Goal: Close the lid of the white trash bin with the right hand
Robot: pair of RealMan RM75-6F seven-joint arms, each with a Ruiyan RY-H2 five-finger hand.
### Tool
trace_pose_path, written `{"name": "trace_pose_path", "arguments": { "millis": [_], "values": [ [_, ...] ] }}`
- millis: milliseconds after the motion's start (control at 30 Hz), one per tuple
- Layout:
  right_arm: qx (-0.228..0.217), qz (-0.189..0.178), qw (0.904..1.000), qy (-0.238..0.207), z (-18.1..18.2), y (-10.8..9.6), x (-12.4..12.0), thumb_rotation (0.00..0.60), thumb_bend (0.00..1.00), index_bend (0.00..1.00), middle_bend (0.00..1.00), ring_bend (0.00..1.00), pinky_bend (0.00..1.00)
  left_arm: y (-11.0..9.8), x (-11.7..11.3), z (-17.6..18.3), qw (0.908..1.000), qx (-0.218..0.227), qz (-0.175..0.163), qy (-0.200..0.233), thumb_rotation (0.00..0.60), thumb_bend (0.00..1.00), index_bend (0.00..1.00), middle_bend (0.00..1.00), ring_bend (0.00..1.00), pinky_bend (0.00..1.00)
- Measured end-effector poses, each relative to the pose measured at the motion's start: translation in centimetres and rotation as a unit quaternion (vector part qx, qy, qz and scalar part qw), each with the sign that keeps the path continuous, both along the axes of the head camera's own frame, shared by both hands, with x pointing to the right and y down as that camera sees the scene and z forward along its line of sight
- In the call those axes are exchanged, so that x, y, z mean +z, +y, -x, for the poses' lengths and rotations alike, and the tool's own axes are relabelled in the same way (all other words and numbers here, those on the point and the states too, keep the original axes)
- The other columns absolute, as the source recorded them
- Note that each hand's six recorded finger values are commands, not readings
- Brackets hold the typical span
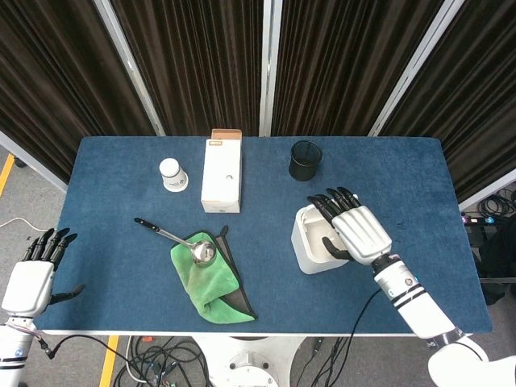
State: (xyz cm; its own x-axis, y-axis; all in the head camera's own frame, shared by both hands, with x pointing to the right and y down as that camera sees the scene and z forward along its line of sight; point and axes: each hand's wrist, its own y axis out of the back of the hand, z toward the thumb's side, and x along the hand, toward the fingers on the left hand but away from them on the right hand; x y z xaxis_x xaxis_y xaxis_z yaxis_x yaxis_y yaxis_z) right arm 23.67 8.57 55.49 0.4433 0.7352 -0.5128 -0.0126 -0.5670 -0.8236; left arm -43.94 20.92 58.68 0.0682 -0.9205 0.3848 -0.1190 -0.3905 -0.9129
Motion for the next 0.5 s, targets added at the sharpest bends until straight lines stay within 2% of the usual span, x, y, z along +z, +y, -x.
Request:
{"name": "trace_pose_path", "arguments": {
  "millis": [500],
  "values": [
    [-0.023,0.033,0.9992,0.006,-2.7,5.7,0.5,0.531,0.40,0.00,0.13,0.03,0.07,0.1,0.1,-0.1,1.0000,0.002,0.005,-0.001,0.600,0.00,0.14,0.09,0.01,0.12]
  ]
}}
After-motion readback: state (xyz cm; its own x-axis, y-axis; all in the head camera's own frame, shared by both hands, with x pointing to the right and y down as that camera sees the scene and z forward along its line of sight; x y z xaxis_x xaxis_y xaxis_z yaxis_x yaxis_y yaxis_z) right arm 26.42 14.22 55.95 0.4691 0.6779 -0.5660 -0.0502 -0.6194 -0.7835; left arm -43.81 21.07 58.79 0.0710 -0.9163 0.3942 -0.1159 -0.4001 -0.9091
